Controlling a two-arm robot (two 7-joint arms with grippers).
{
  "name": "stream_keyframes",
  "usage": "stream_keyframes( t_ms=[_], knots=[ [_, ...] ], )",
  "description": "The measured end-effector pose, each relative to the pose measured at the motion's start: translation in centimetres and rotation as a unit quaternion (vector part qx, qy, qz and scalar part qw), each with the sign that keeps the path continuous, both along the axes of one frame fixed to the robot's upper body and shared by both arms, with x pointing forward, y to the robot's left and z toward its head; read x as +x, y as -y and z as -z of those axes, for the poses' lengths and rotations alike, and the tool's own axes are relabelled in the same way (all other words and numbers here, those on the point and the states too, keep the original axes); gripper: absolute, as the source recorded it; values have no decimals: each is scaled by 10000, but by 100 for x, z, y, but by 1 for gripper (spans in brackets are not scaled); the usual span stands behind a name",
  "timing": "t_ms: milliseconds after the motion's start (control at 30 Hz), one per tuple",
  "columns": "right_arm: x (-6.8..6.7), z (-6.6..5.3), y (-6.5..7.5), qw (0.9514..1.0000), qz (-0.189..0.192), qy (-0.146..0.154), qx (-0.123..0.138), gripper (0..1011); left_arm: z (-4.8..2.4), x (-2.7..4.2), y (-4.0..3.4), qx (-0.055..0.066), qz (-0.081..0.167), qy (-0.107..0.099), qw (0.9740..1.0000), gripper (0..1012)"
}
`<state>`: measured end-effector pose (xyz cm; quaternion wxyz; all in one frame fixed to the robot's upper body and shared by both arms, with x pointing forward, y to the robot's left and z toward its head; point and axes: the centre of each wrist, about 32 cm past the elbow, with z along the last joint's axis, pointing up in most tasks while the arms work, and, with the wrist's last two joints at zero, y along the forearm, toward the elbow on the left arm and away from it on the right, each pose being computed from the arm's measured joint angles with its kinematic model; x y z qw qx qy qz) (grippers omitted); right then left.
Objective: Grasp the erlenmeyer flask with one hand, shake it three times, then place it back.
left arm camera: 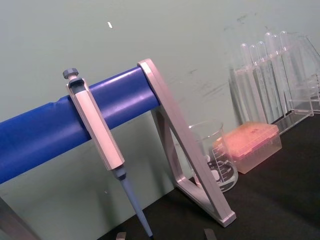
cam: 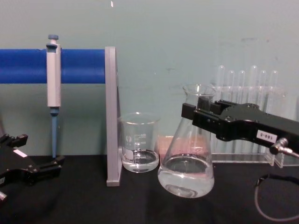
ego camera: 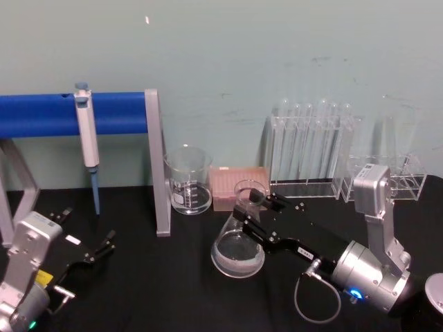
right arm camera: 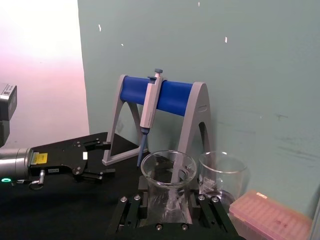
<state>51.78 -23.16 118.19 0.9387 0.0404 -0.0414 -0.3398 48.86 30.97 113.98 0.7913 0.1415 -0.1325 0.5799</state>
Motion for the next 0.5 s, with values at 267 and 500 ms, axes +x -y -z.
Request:
stream_keyframes(
  t_ms=[267,500],
  knots=[
    [-10,31,-10,10000,-22,-40,-14,453,0,0,0,0,0,0,10000,1001],
    [-14,84,-23,9999,-34,-127,-54,456,0,0,0,0,0,0,10000,1001]
  ],
)
